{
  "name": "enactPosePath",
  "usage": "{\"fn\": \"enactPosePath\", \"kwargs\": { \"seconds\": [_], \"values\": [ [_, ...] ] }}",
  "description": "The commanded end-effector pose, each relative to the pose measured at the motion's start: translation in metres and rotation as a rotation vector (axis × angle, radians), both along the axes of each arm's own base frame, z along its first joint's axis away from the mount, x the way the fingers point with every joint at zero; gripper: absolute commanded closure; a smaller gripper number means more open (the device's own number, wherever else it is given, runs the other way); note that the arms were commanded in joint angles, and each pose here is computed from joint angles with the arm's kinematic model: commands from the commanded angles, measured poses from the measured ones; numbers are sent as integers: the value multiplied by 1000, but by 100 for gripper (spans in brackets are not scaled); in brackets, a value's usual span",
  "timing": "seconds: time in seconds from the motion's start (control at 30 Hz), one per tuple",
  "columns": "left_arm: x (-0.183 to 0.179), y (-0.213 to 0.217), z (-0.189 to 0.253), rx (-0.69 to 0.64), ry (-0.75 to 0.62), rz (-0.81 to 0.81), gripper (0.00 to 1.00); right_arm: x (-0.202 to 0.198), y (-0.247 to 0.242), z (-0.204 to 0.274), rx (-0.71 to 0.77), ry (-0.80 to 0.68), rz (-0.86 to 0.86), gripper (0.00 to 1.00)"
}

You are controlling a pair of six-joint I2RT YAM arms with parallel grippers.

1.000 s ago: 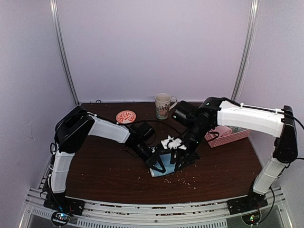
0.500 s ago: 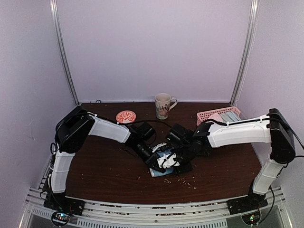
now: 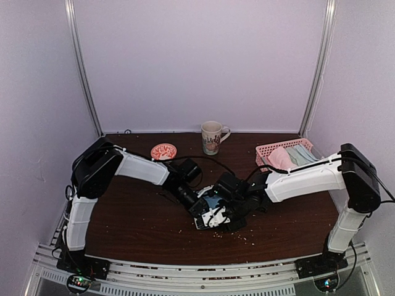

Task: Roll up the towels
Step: Roll the towel at the center of the board.

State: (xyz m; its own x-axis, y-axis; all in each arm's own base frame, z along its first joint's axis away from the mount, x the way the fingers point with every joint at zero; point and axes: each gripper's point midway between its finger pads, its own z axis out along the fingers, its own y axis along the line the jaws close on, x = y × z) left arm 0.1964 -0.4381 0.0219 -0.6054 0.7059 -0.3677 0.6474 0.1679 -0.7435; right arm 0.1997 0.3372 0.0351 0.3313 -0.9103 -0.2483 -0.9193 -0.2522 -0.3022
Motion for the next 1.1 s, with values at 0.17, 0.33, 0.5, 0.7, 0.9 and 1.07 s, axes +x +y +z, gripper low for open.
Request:
{"fn": "enactPosePath", "kwargs": {
  "seconds": [0.17, 0.33, 0.5, 0.7, 0.9, 1.07],
  "values": [
    [-12, 32, -50, 195, 44, 27, 96, 3, -7, 2, -45, -33, -11, 56],
    [-12, 34, -50, 201, 38, 28, 96, 5, -14, -27, -107, -29, -18, 56],
    [-14, 34, -48, 191, 38, 20, 95, 16, -25, -40, -149, -100, -39, 57],
    [-11, 28, -26, 122, 21, -3, 80, 19, -40, -61, -225, -128, -35, 70],
    [16, 35, 11, 90, -93, 70, 71, 2, -47, -75, -272, -27, -7, 86],
    [45, 52, 41, 60, -201, 224, 66, -20, -44, -65, -259, 155, 6, 89]
  ]
}}
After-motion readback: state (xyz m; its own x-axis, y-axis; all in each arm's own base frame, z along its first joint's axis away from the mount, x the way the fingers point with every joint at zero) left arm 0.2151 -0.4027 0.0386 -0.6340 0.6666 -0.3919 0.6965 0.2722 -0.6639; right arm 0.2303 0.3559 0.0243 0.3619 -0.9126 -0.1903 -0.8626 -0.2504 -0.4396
